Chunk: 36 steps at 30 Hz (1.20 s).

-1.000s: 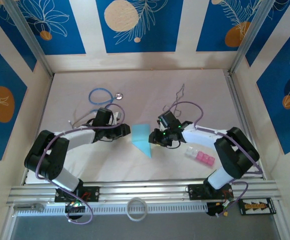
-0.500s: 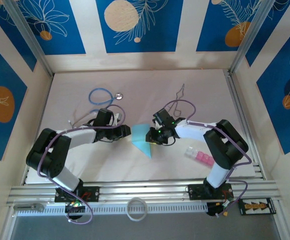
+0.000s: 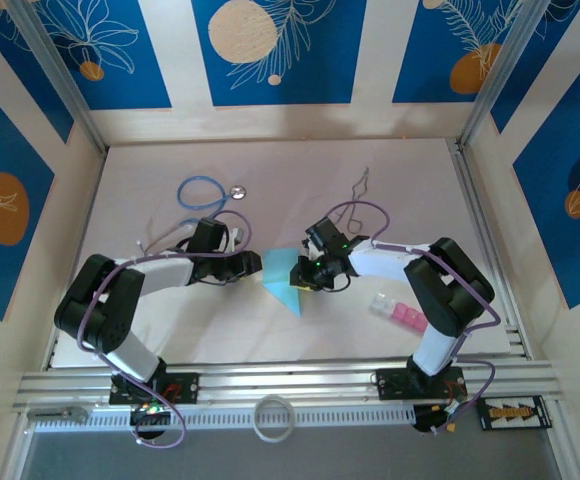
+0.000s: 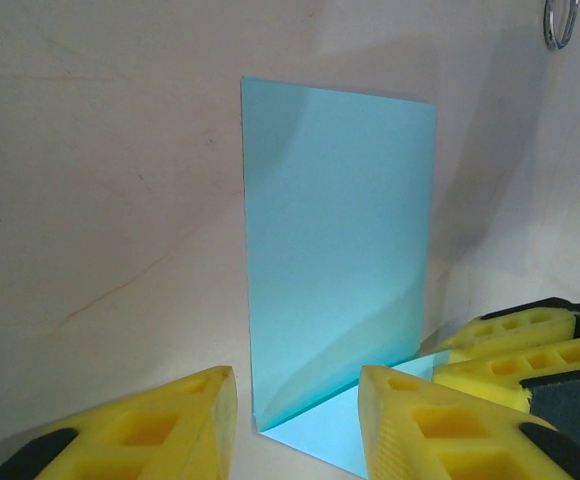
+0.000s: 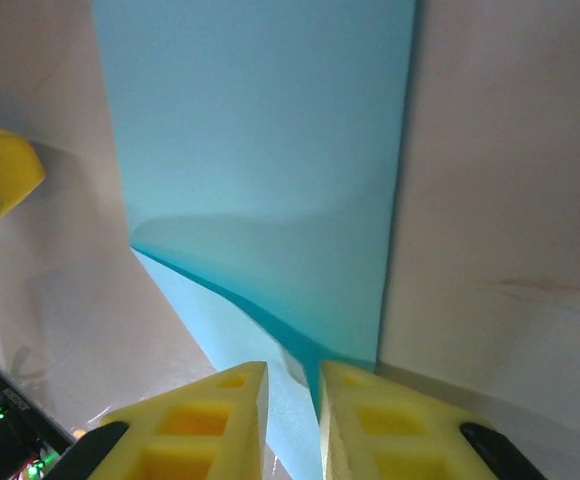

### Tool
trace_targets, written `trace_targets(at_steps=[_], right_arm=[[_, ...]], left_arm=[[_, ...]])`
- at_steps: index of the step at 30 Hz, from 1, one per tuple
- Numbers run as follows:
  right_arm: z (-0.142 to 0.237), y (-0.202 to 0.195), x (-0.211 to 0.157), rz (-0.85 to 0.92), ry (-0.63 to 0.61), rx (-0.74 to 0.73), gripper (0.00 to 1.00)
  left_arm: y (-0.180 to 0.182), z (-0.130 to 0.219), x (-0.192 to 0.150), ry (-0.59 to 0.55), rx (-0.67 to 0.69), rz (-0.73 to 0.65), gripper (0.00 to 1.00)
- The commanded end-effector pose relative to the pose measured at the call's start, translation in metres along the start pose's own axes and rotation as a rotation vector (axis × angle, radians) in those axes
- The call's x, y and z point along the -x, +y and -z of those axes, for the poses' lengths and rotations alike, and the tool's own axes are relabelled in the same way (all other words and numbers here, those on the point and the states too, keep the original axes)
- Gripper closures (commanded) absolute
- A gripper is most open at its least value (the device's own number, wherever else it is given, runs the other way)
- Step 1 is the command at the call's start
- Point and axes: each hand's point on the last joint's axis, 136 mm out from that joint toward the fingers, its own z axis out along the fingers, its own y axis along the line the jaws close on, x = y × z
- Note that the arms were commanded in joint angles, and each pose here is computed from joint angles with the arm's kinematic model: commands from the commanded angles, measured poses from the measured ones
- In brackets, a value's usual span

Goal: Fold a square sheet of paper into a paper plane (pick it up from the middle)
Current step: Fourth fold the wing at the center of the table.

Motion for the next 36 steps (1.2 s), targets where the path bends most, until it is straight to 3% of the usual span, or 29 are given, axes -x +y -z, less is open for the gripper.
trace_targets(at_steps=[1,9,14,19,36], right_arm=[[0.000,0.006,-0.001,0.009,0.020,0.041,0.81],[0.005,0.013,-0.003,0.038,0.021,0.082,0.96],[0.013,0.024,-0.001,0.070,-0.008,0.137,1.00],[0.022,0.030,0.001,0.083,-0.042,0.212,1.00],[0.039,0.040,0.000,0.120,-0.076,0.356,1.00]], left_arm=[[-0.001,0.000,0.001,0.002,-0.019,0.011,0.63],[-0.001,0.000,0.003,-0.003,-0.018,0.025,0.63],[-0.006,-0.001,0.005,0.001,-0.053,0.062,0.61],[-0.012,-0.005,0.010,-0.008,-0.134,0.121,0.58],[-0.015,-0.015,0.010,0.052,-0.164,0.159,0.56]])
